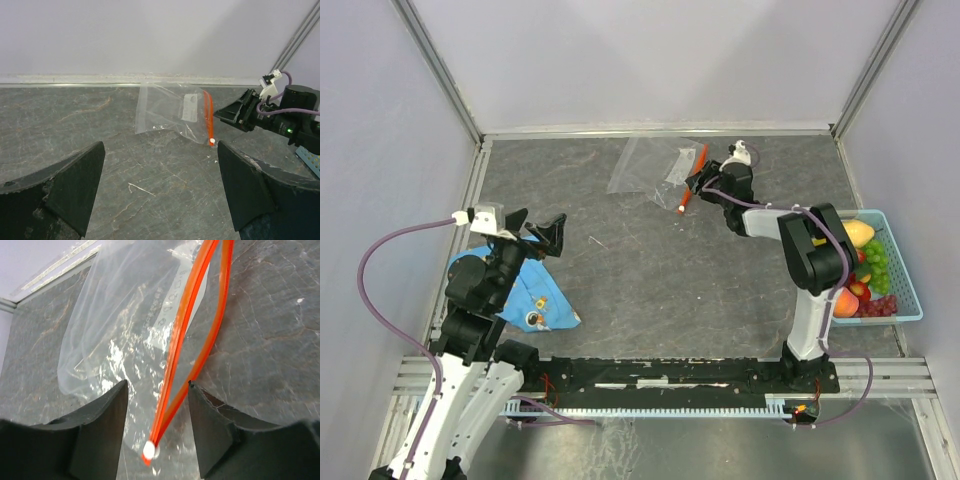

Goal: Place the food in the zip-top bag and seal the zipper
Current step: Pick up the zipper food storage bag at the center of the board.

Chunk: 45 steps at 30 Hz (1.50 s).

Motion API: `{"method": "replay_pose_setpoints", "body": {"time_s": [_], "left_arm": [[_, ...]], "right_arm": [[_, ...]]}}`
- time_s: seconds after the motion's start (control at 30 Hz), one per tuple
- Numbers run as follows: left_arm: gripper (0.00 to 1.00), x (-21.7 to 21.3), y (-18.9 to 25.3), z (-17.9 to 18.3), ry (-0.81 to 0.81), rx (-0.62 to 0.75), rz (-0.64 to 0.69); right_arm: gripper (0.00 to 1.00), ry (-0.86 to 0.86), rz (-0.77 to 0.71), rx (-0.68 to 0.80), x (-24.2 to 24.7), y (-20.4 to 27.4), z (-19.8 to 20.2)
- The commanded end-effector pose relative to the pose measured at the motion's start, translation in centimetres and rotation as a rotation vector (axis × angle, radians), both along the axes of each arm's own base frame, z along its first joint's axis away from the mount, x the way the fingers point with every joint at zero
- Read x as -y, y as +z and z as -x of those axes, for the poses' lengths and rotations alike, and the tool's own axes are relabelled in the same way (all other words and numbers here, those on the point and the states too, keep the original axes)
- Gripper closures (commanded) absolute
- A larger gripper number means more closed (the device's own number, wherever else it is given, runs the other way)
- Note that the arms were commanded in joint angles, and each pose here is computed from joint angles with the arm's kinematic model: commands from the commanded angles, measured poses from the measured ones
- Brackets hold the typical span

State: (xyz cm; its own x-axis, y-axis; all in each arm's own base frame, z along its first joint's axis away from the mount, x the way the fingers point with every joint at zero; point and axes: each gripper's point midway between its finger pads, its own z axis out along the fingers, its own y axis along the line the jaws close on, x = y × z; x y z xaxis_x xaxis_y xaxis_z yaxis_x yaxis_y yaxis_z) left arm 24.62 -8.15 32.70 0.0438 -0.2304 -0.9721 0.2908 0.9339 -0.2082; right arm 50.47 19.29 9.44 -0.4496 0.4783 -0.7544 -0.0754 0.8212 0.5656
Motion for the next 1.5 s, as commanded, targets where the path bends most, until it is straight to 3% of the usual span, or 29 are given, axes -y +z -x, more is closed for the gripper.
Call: {"method": "replay_pose_setpoints", "body": {"time_s": [0.0,0.37,0.7,1.13,1.47], "left_arm": [[0.01,0.1,0.9,-0.4,-0.001,0.041,-0.011],[0.01,0.2,0.8,-0.4,-0.007,0.037,-0.012],[0.00,0.2,1.2,-0.1,-0.012,0.049,-0.002],[0.00,0.6,2.6,0.4,-0.038,0.060,0.063],[0.00,2.9,1.1,-1.0,-0.120,-0.073,0.144]], "right_arm": [[0.43,0.008,-0.075,0.105,-1.4,2.3,-3.5],[0.53,0.054,-0.122,0.094,-3.1,0.0,-5.1],[0.97,0.123,-0.090,0.142,-3.4,3.1,-3.7],[0.98,0.228,0.228,0.216,-1.2,10.5,1.3],[0.98,0.349,0.580,0.222,-0.8,14.0,7.0]]}}
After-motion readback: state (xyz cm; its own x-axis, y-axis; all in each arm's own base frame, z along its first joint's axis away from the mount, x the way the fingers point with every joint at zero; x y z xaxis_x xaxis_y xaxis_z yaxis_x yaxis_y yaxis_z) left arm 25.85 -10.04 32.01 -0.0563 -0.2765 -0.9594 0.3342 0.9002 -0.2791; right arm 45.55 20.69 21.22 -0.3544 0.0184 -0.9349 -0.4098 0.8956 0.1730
